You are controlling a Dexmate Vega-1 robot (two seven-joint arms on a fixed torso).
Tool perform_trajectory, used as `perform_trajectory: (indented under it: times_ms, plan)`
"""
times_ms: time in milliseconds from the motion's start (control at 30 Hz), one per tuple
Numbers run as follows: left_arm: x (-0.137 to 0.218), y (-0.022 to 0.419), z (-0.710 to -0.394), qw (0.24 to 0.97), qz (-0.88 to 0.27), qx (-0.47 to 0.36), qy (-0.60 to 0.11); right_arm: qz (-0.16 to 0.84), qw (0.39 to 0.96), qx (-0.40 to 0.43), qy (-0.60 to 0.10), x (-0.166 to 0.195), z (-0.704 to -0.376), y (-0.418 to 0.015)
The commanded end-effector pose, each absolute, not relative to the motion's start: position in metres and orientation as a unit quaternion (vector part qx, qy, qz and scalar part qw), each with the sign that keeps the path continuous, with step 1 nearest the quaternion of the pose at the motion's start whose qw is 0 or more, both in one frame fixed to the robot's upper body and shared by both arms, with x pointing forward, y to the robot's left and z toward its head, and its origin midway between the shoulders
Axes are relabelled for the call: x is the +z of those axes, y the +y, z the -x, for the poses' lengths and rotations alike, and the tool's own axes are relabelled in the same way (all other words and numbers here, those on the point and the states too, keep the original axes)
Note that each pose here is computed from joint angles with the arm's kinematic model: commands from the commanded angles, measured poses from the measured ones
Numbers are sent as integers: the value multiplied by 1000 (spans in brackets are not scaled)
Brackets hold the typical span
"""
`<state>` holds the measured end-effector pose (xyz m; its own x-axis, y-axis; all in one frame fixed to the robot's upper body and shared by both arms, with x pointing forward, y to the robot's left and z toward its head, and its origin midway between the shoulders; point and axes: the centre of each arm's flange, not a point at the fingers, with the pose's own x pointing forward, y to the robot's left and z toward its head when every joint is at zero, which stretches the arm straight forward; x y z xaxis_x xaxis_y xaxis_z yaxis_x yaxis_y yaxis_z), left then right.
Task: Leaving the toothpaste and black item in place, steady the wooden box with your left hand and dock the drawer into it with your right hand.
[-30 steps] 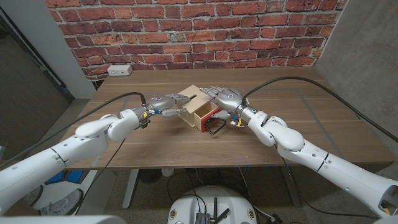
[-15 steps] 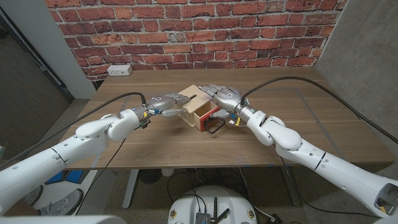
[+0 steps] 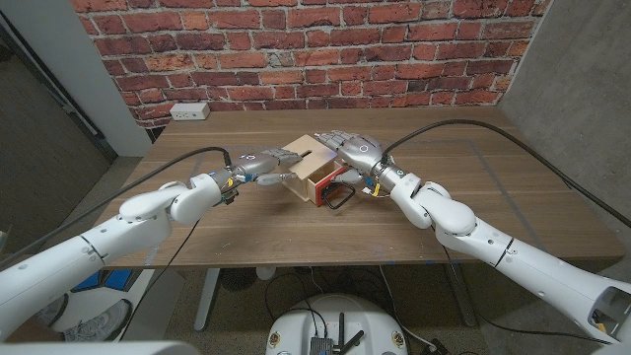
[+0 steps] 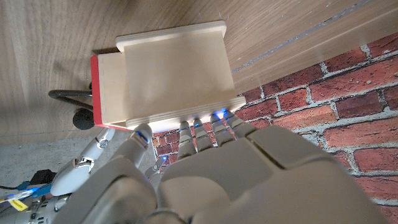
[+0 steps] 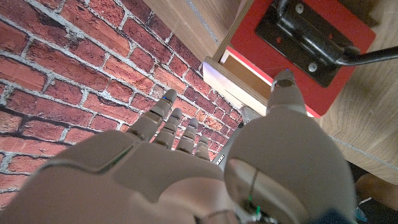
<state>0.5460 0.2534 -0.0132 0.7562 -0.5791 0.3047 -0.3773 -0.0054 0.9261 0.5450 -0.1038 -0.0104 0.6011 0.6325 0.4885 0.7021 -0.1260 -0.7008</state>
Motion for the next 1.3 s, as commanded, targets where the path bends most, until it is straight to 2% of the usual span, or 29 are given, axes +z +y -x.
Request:
perform_trajectory:
  times_ms: [33, 1300]
  plan:
    - [-14, 253, -546, 618, -705, -83, -338, 745, 493, -36, -447, -8, -550, -102]
    - [-14, 249, -551, 620, -703, -88, -336, 724, 510, -46, -462, -5, -567, -87]
